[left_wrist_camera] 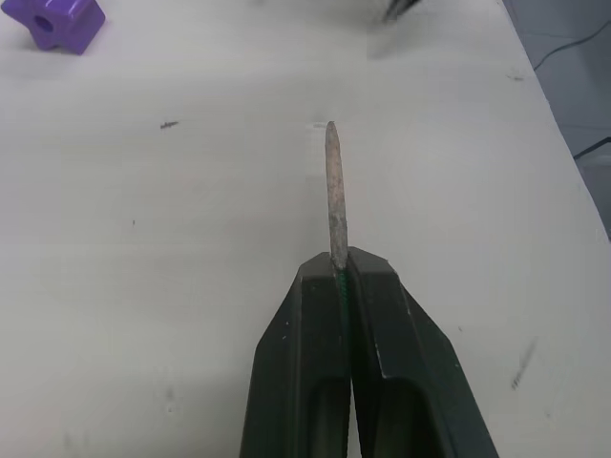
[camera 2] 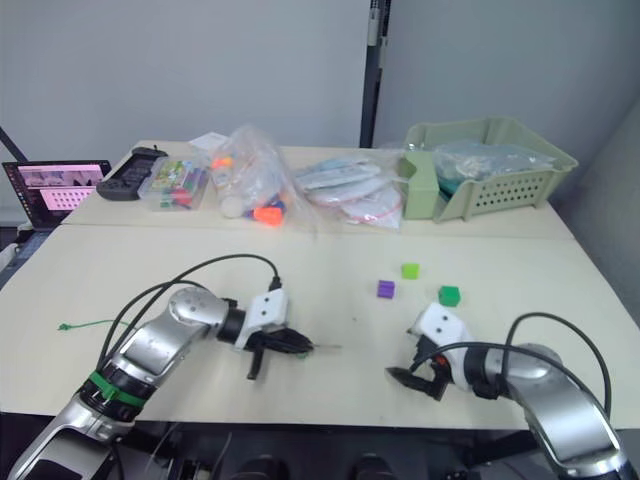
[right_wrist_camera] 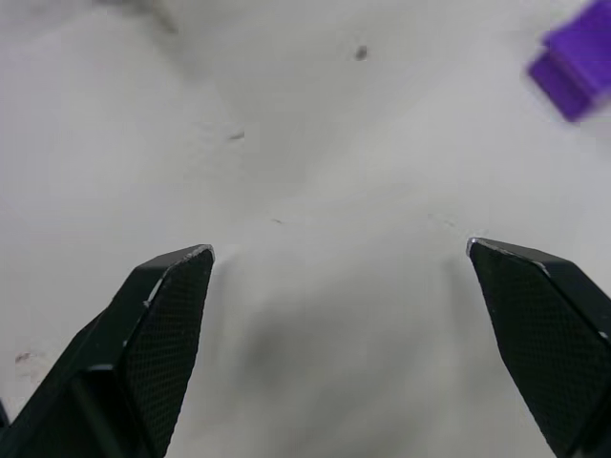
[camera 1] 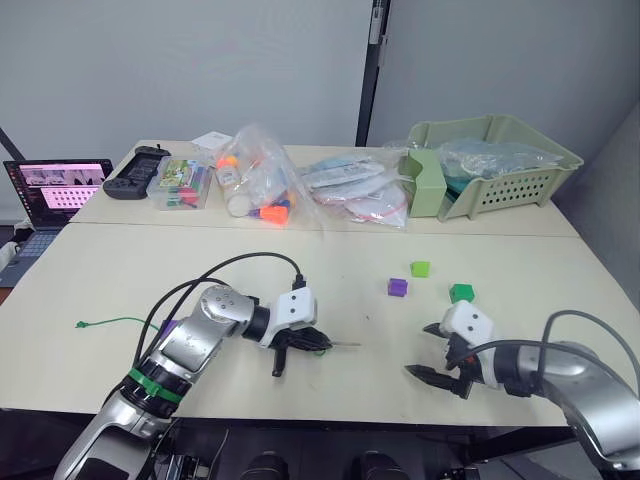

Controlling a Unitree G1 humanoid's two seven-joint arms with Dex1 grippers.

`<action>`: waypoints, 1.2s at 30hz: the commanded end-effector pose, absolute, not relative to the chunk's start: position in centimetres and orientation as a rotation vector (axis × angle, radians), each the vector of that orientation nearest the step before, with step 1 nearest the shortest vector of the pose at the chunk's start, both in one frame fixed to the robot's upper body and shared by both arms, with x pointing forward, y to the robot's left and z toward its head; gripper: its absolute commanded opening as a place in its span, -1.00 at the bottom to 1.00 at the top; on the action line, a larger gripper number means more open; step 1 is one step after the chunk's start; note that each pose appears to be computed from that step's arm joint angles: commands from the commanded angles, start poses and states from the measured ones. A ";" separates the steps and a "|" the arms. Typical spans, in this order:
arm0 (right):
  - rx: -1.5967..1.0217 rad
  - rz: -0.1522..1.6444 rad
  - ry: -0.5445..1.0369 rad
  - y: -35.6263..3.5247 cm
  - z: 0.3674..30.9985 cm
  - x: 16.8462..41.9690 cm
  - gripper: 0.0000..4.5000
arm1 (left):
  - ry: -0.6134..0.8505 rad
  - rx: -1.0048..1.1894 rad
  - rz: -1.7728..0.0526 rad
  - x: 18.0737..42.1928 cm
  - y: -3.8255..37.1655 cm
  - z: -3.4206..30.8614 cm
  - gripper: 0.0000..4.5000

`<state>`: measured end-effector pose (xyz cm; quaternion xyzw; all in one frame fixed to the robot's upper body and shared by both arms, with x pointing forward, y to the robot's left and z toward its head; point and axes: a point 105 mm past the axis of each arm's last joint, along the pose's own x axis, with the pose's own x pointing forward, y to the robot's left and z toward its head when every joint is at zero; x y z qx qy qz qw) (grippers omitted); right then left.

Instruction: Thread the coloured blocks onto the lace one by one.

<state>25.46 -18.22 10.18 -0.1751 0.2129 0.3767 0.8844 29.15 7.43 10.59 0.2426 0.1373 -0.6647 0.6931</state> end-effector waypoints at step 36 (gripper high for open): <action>-0.067 -0.131 0.159 -25.2 9.5 35.9 0.02 | 0.256 0.612 -1.448 28.9 7.5 11.6 -1.00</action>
